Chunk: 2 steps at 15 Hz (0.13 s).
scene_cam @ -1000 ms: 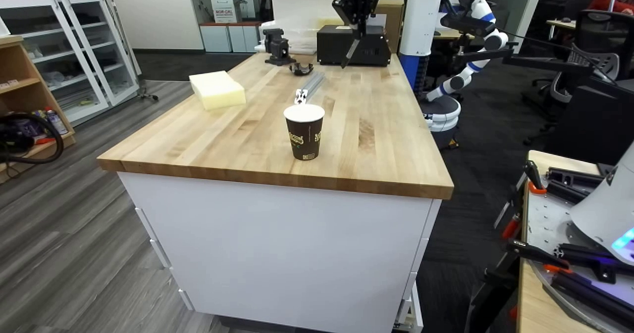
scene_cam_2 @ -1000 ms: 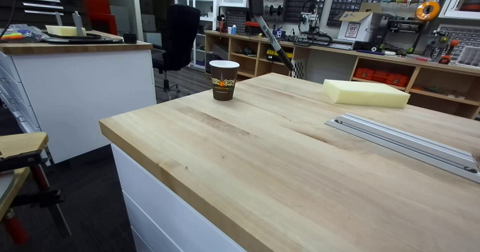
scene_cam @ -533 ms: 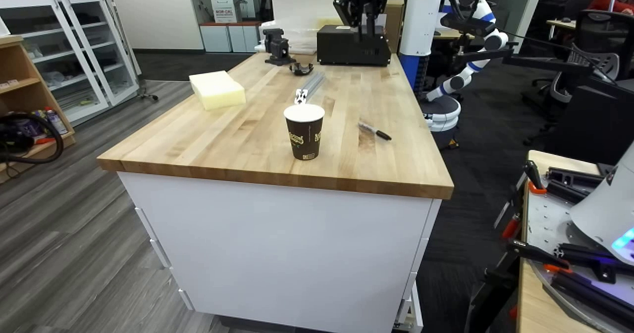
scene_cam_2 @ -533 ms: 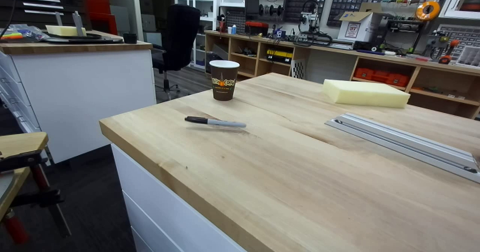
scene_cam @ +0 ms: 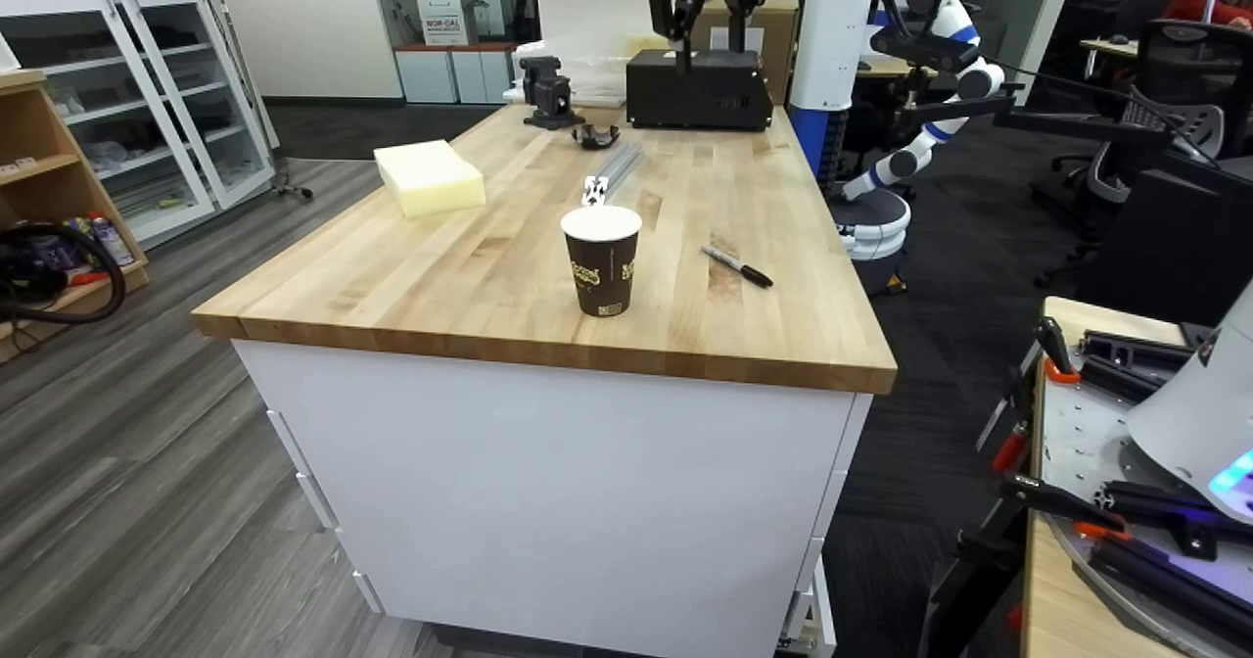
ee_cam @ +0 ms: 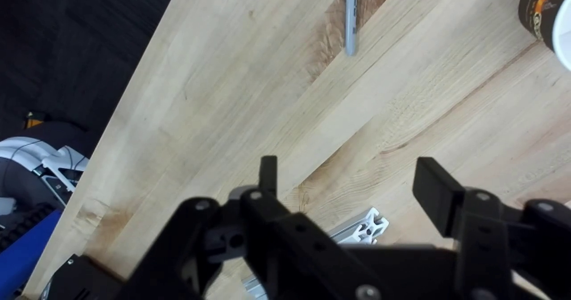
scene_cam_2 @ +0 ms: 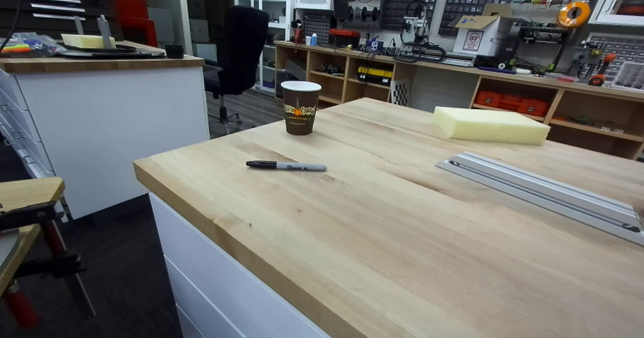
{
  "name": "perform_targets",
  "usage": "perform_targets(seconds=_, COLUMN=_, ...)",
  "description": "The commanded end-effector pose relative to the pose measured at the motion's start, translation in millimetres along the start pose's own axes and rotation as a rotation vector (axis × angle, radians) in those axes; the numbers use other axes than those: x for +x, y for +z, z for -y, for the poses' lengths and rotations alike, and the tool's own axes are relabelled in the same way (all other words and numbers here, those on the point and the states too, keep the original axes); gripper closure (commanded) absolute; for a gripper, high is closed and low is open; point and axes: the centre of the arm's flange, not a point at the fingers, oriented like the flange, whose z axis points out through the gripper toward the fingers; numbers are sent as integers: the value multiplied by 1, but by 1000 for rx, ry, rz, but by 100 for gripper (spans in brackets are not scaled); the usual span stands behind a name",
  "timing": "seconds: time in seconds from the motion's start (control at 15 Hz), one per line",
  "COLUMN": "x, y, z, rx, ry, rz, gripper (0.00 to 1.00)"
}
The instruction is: Take the marker out of the brown cup and place it on the table
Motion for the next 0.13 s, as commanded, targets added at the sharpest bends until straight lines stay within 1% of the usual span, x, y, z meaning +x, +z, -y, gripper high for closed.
perform_targets(seconds=0.0, x=0, y=0, z=0, rx=0, ry=0, rz=0, gripper=21)
perform_targets(seconds=0.07, x=0, y=0, z=0, rx=0, ry=0, rz=0, gripper=21)
